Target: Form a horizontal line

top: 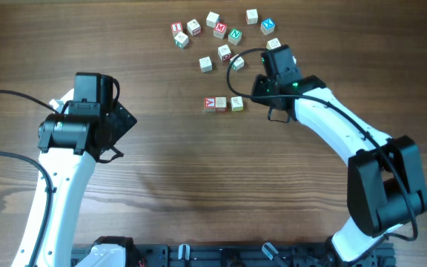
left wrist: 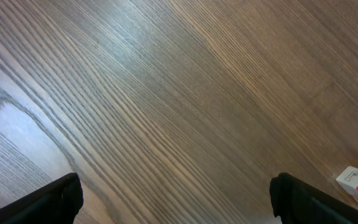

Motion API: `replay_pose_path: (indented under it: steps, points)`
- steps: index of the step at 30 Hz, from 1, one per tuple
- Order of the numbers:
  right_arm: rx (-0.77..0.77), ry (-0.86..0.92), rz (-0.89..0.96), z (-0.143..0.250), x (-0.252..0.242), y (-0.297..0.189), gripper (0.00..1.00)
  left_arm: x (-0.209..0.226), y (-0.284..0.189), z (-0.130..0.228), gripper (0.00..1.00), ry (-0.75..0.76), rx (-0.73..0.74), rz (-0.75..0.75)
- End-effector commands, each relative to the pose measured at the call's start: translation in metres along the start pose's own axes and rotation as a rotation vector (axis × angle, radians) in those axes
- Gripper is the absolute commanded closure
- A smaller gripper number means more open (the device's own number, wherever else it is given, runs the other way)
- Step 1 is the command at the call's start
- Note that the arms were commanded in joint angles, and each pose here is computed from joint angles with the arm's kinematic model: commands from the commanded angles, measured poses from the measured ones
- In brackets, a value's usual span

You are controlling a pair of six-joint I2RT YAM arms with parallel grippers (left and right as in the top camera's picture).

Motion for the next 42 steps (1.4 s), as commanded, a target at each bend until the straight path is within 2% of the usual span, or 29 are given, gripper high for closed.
replay_pose_path:
  steps: [1,7,9,13,16,17,18,19,22,27,34,42]
  points:
    - [0.025,-0.034,-0.028,0.022,0.002,0.023,0.91,0.002,0.001,0.000,0.00,-0.016,0.002,0.001]
    - [0.047,-0.023,-0.023,0.046,-0.006,0.057,0.96,0.002,0.001,0.000,0.00,-0.018,0.002,0.003]
    - [0.060,-0.010,-0.018,0.051,-0.008,0.067,0.96,-0.008,0.000,-0.004,0.00,-0.036,-0.015,0.057]
    - [0.078,-0.010,-0.067,0.057,-0.003,0.082,0.95,-0.043,0.001,0.000,0.00,-0.036,0.064,0.255]
    - [0.085,-0.009,-0.078,0.058,-0.002,0.082,0.96,-0.062,0.008,0.004,0.00,0.036,0.108,0.337]
    - [0.088,-0.009,-0.090,0.059,-0.001,0.082,0.96,-0.069,0.013,0.008,0.37,0.083,0.136,0.359]
    - [0.091,-0.007,-0.097,0.059,0.000,0.082,0.96,-0.073,0.019,0.012,0.81,0.110,0.170,0.368]
    - [0.093,-0.001,-0.099,0.059,0.000,0.082,0.96,-0.080,0.036,0.021,0.96,0.120,0.242,0.359]
    - [0.105,0.002,-0.123,0.061,0.003,0.081,0.96,-0.097,0.068,0.036,0.96,0.152,0.360,0.374]
    - [0.152,0.029,-0.121,0.069,0.002,0.080,0.96,-0.129,0.123,0.069,0.96,0.273,0.565,0.516]
    - [0.193,0.101,-0.085,0.077,-0.003,0.080,0.96,-0.130,0.184,0.093,0.96,0.290,0.629,0.476]
    - [0.194,0.147,-0.047,0.079,-0.008,0.080,0.96,-0.144,0.197,0.098,0.96,0.331,0.614,0.558]
Point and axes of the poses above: each gripper's point midway between its finger pads, its own y axis out along the fingers, its own x axis along the line the jaws close on, z = x × y, the point moved 5 cm from there along -y, back along the fingers, and after that the axes turned 13 degrees about -y, right-handed, at the moved point
